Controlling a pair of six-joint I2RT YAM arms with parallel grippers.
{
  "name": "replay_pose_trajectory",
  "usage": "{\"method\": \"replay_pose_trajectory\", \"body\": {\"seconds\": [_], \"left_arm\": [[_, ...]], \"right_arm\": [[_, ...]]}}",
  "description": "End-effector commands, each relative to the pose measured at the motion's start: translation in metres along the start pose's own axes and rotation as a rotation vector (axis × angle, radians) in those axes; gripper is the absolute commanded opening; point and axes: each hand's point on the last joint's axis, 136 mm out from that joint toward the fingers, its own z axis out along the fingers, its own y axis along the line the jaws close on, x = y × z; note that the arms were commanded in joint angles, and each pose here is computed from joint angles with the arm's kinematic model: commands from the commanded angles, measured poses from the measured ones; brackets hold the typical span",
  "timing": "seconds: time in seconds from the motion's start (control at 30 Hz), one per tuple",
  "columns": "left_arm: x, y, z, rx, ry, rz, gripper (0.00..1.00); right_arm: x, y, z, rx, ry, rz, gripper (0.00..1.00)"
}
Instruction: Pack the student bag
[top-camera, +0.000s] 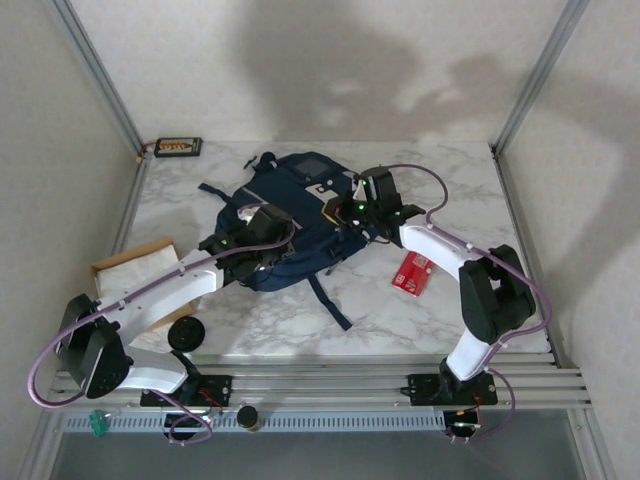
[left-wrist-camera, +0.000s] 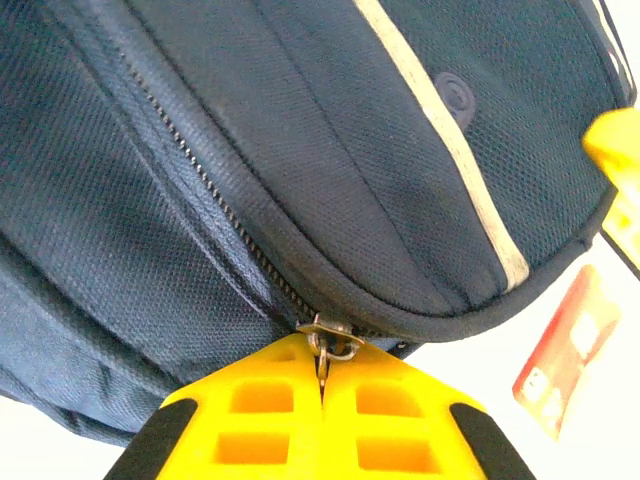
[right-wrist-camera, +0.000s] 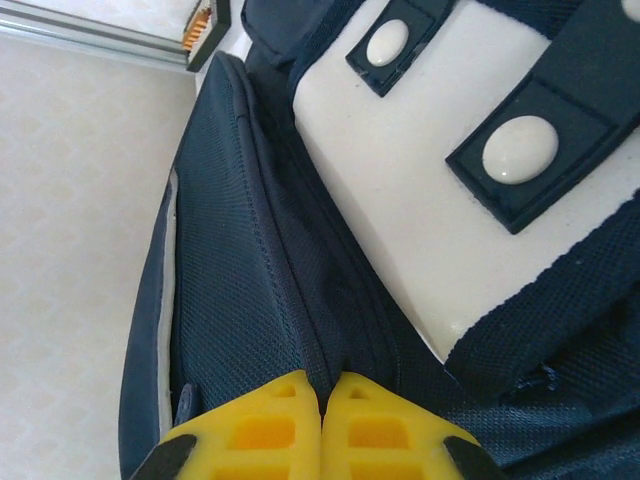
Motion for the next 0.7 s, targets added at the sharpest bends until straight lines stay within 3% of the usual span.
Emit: {"method": "replay_pose_trajectory", "body": {"seconds": [0.0,0.07,0.2,0.27,0.37,0.47,0.67], "left_arm": [[0.007,0.000,0.007,0.029,0.036,0.107,0.00],[0.008,-0.007,0.012,0.047,0.045,0.114,0.00],[0.007,-0.020,0.016,0.097,0.043,0.118,0.00],[0.007,-0.017,0.017,0.091,0.039,0.124,0.00],[0.011,-0.013,0.018,0.085,0.043,0.136,0.00],[0.014,-0.012,0.020,0.097,0.050,0.135,0.00],[0.015,-0.012,0.022,0.102,0.049,0.140,0.00]], "right_arm": [[-0.030,0.024,-0.019,-0.013,-0.125,-0.077,0.08],[-0.014,0.030,-0.012,-0.026,-0.082,-0.082,0.18],[0.020,0.028,-0.011,0.000,-0.032,-0.051,0.50],[0.035,0.029,-0.012,-0.031,-0.014,0.002,0.58],[0.057,0.040,-0.007,-0.070,0.005,0.070,0.59],[0.072,0.043,0.001,-0.079,0.010,0.155,0.53],[0.076,0.036,0.021,-0.032,-0.021,0.257,0.47]]}}
